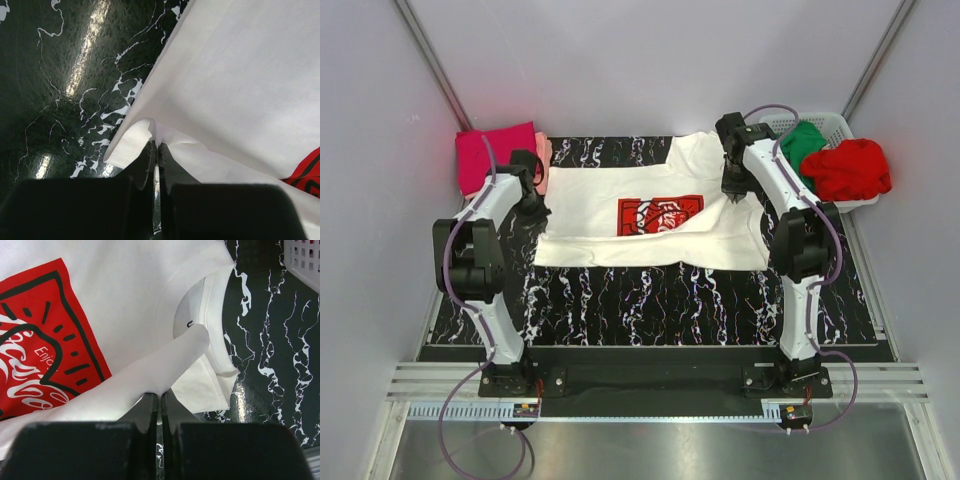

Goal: Fold and stack the t-shirts

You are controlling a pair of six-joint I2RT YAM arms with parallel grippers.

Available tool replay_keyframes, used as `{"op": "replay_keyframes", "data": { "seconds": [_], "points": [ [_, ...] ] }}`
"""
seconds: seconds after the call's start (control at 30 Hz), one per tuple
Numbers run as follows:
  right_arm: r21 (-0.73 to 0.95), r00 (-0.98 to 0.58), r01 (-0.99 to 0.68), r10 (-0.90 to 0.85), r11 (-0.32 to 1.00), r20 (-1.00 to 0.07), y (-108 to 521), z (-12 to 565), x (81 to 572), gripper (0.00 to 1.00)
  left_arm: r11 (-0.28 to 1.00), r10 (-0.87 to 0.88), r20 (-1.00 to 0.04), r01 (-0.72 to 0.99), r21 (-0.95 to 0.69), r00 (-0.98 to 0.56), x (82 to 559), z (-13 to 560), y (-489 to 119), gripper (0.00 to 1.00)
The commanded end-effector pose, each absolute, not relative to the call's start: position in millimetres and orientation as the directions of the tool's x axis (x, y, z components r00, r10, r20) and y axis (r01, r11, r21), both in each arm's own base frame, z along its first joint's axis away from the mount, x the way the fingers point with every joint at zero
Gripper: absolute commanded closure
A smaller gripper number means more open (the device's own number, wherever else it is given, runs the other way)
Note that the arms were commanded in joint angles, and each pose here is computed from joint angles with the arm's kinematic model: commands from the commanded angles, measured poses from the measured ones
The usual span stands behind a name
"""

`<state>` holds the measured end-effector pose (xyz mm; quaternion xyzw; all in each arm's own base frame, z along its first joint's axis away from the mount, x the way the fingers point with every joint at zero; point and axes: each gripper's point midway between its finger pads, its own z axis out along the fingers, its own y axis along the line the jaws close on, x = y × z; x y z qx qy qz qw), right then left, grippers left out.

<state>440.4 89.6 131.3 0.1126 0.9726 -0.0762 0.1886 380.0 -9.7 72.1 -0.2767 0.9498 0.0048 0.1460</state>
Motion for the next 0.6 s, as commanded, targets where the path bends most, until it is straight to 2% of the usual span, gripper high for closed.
{"op": "replay_keyframes", "data": {
  "seconds": [0.0,0.27,0.3,0.33,0.37,0.43,0.47,0.5,0.57],
  "points": [
    [-0.127,-0.887,0.268,0.193,0.955,-0.419,80,139,453,1.0,0.849,-0.512,-0.318,-0.527,-0.046,-0.798,392,79,1,1.0],
    [-0.131,-0.88,0.282,0.202,0.95,-0.429,74,131,489,1.0,0.849,-0.511,-0.295,-0.528,-0.025,-0.808,410,71,2,1.0],
    [-0.124,-0.873,0.286,0.205,0.95,-0.443,73,130,499,0.98,0.839,-0.529,-0.288,-0.543,-0.034,-0.799,413,71,9,1.0],
    [-0.133,-0.875,0.292,0.209,0.947,-0.437,69,129,500,0.91,0.843,-0.524,-0.266,-0.536,-0.033,-0.809,415,67,9,1.0],
    [-0.133,-0.875,0.294,0.21,0.947,-0.436,67,127,504,0.6,0.846,-0.522,-0.282,-0.531,-0.052,-0.805,424,75,8,0.88],
    [-0.101,-0.865,0.291,0.217,0.951,-0.451,65,128,516,0.23,0.85,-0.518,-0.276,-0.523,-0.061,-0.81,426,82,6,0.71],
    [-0.093,-0.862,0.287,0.214,0.954,-0.458,65,130,518,0.11,0.85,-0.518,-0.289,-0.521,-0.07,-0.805,428,89,5,0.58],
    [-0.089,-0.86,0.275,0.203,0.957,-0.469,65,136,519,0.01,0.851,-0.516,-0.309,-0.518,-0.082,-0.799,425,100,5,0.51],
    [-0.073,-0.842,0.273,0.202,0.959,-0.5,64,149,520,0.0,0.853,-0.513,-0.34,-0.512,-0.101,-0.788,422,111,6,0.4]
  ]
}}
